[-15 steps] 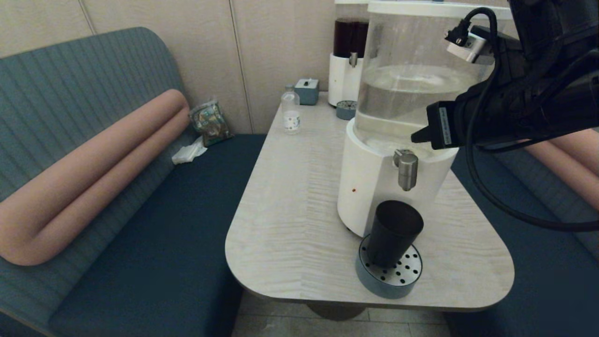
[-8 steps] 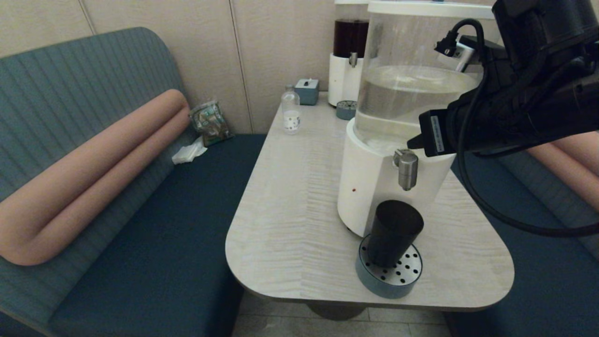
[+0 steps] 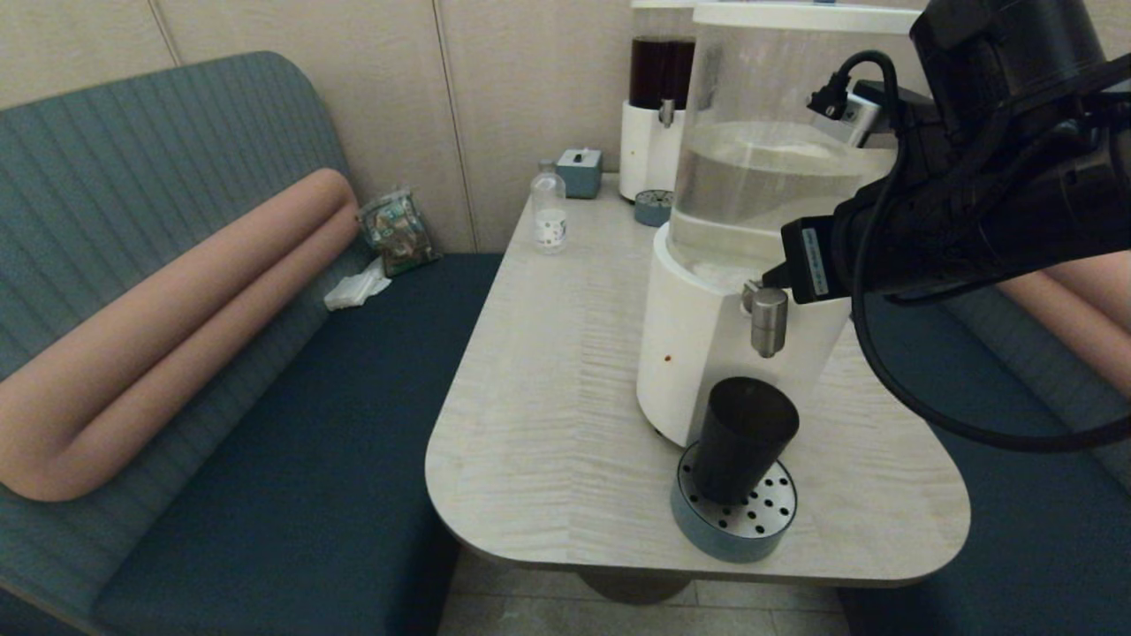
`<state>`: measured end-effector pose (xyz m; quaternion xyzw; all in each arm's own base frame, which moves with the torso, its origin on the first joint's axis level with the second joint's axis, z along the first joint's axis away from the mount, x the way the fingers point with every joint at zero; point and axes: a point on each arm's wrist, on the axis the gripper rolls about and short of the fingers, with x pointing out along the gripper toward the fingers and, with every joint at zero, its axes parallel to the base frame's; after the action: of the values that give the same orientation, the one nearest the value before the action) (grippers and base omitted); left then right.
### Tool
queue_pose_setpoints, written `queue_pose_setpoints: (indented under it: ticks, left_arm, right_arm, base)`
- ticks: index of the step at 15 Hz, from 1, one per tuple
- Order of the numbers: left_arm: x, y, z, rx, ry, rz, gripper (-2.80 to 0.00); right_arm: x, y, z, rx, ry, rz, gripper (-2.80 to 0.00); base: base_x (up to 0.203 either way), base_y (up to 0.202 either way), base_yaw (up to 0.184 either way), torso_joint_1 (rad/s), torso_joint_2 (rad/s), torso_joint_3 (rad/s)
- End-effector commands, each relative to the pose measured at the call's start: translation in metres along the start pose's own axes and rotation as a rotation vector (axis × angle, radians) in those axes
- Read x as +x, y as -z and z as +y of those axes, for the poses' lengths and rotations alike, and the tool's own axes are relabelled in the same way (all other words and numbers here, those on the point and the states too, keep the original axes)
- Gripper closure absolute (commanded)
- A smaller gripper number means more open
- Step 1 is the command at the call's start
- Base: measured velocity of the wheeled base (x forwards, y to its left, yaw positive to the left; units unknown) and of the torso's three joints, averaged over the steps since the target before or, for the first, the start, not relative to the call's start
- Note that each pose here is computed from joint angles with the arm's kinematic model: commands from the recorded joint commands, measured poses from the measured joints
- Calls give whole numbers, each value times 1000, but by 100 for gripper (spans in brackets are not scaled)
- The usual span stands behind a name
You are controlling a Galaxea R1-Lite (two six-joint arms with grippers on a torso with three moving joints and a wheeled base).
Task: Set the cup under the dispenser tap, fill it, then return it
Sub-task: Turn off the faucet
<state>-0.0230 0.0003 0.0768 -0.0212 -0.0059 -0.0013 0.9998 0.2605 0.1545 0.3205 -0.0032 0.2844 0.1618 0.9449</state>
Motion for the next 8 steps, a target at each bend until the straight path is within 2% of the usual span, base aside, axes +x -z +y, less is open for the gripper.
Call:
queue_pose_setpoints:
  ticks: [1, 8]
  left_arm:
    - [0, 0, 0, -1, -1, 1, 0]
    - [0, 0, 0, -1, -1, 1, 0]
  right_arm:
    - [2, 1, 1, -2, -3, 10, 0]
    - [3, 4, 3, -3, -50, 26, 0]
  base:
    - [0, 0, 0, 0, 0, 0]
    - [0, 0, 0, 0, 0, 0]
